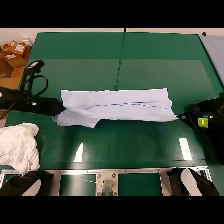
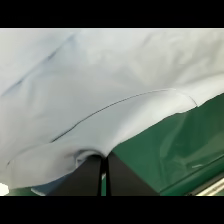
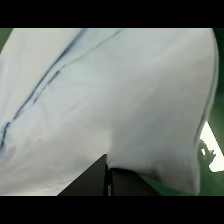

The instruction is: Fold the shirts.

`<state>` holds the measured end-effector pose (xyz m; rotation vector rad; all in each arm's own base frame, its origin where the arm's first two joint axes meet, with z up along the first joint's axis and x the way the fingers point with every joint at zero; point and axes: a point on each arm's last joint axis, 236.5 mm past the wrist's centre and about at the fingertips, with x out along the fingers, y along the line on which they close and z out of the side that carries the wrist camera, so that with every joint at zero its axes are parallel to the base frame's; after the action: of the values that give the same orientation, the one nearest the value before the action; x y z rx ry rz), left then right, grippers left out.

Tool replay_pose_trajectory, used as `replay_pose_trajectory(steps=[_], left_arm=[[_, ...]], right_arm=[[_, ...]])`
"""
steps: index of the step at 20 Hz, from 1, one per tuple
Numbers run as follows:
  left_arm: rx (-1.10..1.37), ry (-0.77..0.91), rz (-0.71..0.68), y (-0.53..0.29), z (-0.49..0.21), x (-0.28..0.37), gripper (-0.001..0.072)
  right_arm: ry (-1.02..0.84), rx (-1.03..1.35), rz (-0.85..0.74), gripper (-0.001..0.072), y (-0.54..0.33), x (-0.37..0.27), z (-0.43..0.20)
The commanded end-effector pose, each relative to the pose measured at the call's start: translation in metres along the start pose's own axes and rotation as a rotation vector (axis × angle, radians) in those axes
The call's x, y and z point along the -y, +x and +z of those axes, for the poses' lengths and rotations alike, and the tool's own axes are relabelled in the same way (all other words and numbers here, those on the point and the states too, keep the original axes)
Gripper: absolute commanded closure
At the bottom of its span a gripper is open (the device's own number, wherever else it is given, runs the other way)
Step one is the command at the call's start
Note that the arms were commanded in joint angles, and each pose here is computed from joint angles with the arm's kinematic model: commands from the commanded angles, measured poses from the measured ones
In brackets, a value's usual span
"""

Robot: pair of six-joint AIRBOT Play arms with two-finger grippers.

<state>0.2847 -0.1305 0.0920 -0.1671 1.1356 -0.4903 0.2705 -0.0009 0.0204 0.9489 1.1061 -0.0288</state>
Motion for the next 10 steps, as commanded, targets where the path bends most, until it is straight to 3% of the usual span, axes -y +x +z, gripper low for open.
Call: replay_pose_trajectory(steps=[1, 5, 10], left_arm=[[0.057, -0.002, 0.029, 0.028, 0.036, -0.021, 0.0684], [0.121, -0.041, 0.048, 0.049, 0.088, -0.052, 0.0684], [0.082, -0.066, -0.039, 0.114, 0.124, -0.066, 0.0682]], right_arm=[[-0.017, 0.054, 0.046, 0.0697, 0.020, -0.026, 0.040], [-0.050, 0.026, 0.043, 0.0696, 0.066, -0.047, 0.085], [-0.032, -0.076, 0.017, 0.0695, 0.154, -0.045, 0.125]])
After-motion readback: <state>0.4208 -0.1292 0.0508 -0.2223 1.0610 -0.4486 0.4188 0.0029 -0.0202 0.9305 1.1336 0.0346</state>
